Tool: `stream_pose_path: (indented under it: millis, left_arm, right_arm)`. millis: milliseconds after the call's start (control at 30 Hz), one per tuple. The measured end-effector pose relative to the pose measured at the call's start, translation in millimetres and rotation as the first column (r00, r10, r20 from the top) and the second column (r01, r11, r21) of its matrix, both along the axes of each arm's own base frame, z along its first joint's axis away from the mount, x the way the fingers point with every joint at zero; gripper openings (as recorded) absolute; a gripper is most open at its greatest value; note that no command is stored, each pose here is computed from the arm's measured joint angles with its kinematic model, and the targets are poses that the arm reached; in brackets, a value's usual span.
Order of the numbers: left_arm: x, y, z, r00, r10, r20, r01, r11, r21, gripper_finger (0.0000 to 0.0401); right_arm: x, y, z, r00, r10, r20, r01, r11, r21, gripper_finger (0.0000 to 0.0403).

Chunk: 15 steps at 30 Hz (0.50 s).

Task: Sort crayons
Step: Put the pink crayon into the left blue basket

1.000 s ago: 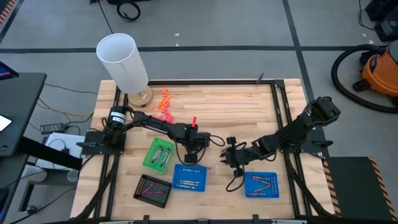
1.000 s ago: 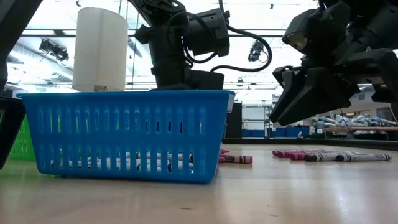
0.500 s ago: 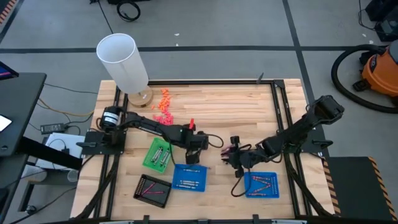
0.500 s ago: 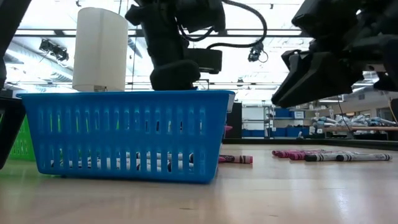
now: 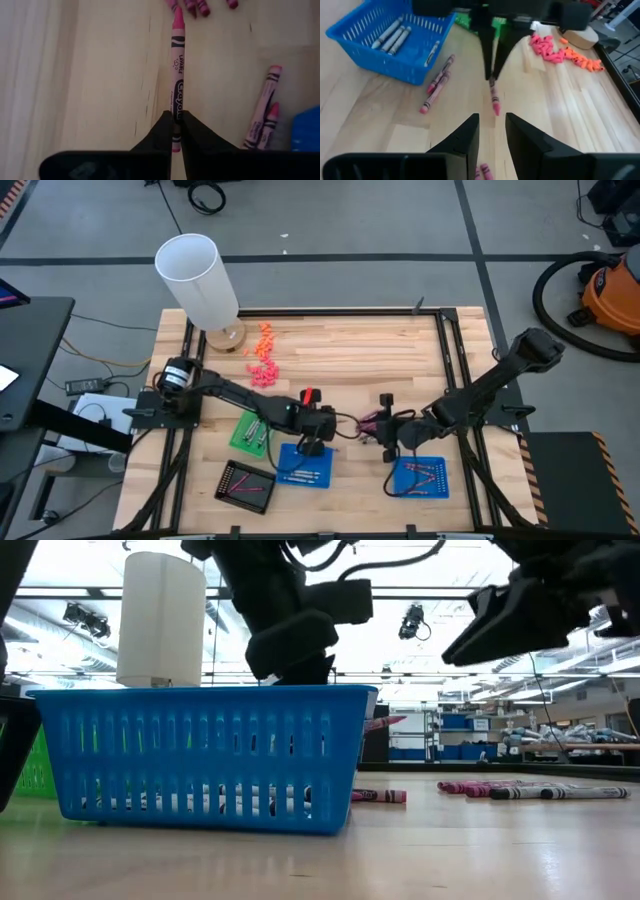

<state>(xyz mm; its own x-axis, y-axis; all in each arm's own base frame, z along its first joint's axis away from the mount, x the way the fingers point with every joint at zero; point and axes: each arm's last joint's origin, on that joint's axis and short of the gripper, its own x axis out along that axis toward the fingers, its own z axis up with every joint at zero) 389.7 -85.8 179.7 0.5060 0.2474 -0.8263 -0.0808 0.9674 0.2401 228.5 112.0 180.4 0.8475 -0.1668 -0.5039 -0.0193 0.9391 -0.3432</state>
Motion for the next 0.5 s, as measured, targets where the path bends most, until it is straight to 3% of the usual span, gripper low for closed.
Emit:
stream_pose_path:
  millis: [233,500]
  left_arm:
    - [4,-11,3,0.996,-0.055,0.073,0.052,0.998,0.04,0.0016]
    - [11,-8,-9,0.957,-0.074,0.282,0.07,0.997,0.026,0.0016]
  right_arm:
    - [-9,-2,23,0.996,-0.011,0.09,0.003,0.997,0.082,0.0105]
    - [-14,-2,41,0.985,0.031,0.172,-0.051,0.993,0.11,0.0127]
